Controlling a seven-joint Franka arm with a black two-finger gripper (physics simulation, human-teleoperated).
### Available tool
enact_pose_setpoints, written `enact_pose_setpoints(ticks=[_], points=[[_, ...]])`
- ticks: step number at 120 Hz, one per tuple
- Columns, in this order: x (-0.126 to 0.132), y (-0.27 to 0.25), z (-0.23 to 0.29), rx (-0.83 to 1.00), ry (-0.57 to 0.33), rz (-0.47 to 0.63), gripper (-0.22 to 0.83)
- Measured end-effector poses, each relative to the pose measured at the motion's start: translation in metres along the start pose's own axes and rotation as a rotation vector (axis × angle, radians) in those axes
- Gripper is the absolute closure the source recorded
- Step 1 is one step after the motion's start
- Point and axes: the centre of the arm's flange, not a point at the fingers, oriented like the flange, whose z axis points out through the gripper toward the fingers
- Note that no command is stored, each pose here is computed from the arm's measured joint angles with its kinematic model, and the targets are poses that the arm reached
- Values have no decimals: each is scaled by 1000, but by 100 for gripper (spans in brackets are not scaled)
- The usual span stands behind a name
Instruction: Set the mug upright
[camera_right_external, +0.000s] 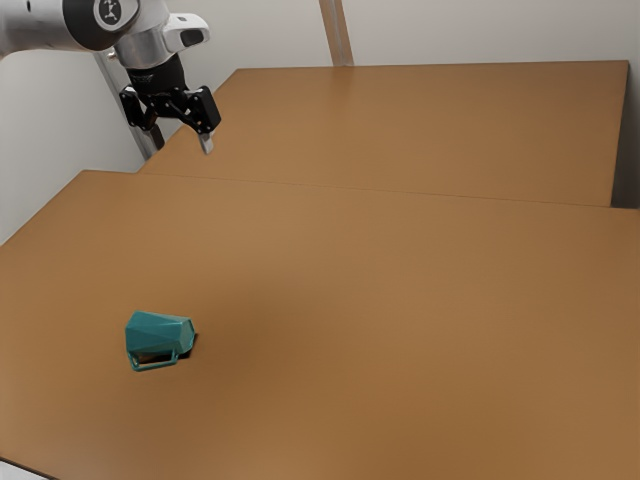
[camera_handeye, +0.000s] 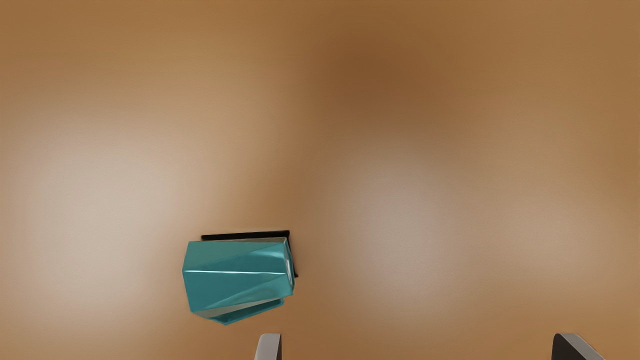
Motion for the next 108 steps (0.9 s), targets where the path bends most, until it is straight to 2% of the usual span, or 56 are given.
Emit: enact_pose_setpoints(ticks=[64,76,95,108], points=[[-18,-14,-5,-43,-6,-22,2],[-22,-37,-1,-74,-13,-57,2],[-41,-103,4,-116,-18,-168,2],[-53,-121,20,-169,-26,-194,2]])
